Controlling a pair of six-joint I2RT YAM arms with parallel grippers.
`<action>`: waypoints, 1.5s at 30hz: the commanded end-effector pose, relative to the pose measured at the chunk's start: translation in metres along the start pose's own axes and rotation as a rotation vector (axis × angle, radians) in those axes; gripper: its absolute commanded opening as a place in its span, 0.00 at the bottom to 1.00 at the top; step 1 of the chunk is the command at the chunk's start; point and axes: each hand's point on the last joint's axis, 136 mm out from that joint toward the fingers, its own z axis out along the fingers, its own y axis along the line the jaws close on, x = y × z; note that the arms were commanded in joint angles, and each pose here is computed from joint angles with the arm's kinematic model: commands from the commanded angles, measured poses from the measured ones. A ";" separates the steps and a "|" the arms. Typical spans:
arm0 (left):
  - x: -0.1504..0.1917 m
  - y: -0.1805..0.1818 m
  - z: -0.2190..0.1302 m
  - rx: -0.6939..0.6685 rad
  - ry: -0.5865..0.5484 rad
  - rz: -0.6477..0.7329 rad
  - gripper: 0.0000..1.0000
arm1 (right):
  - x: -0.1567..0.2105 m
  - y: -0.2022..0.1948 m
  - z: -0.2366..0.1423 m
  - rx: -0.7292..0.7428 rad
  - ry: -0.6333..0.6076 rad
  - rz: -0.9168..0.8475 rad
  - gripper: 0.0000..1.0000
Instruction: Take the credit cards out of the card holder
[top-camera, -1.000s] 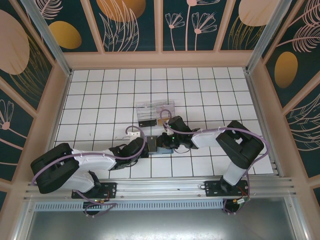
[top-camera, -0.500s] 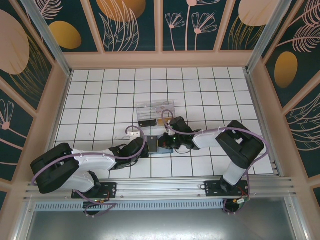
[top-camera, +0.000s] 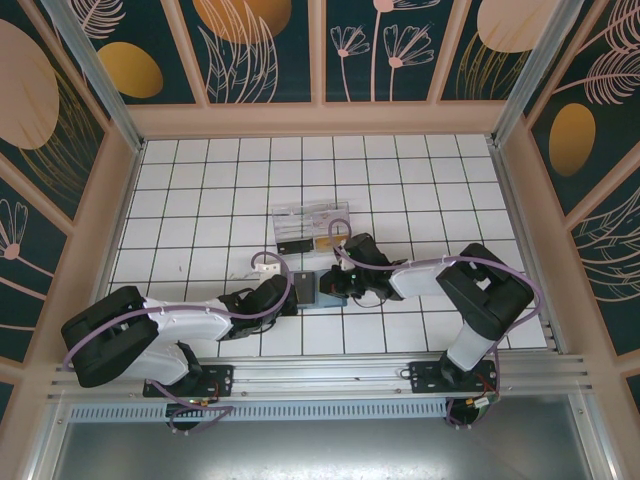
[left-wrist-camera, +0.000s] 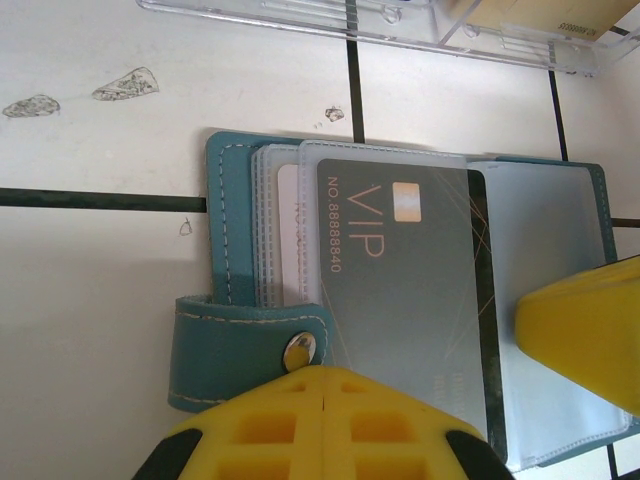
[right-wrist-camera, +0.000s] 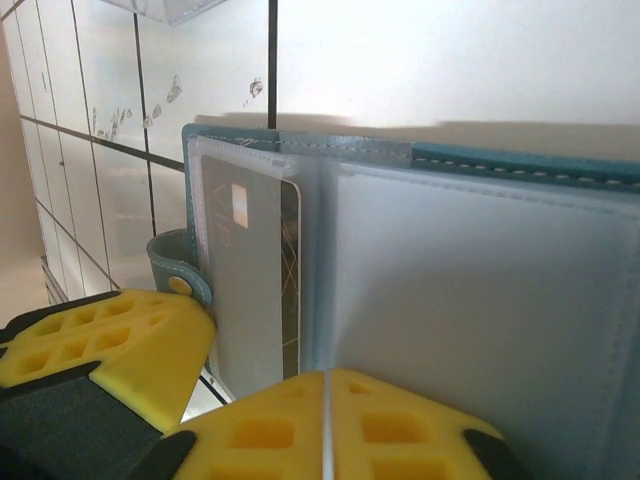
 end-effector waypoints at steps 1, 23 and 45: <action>0.008 0.017 0.001 -0.060 0.032 0.004 0.00 | -0.002 0.017 -0.002 -0.041 -0.009 -0.045 0.16; 0.009 0.014 0.002 -0.051 0.037 0.004 0.00 | -0.001 0.011 0.009 0.001 0.015 -0.043 0.20; 0.004 0.014 -0.002 -0.060 0.022 0.005 0.13 | -0.001 0.009 0.008 -0.011 0.018 -0.035 0.00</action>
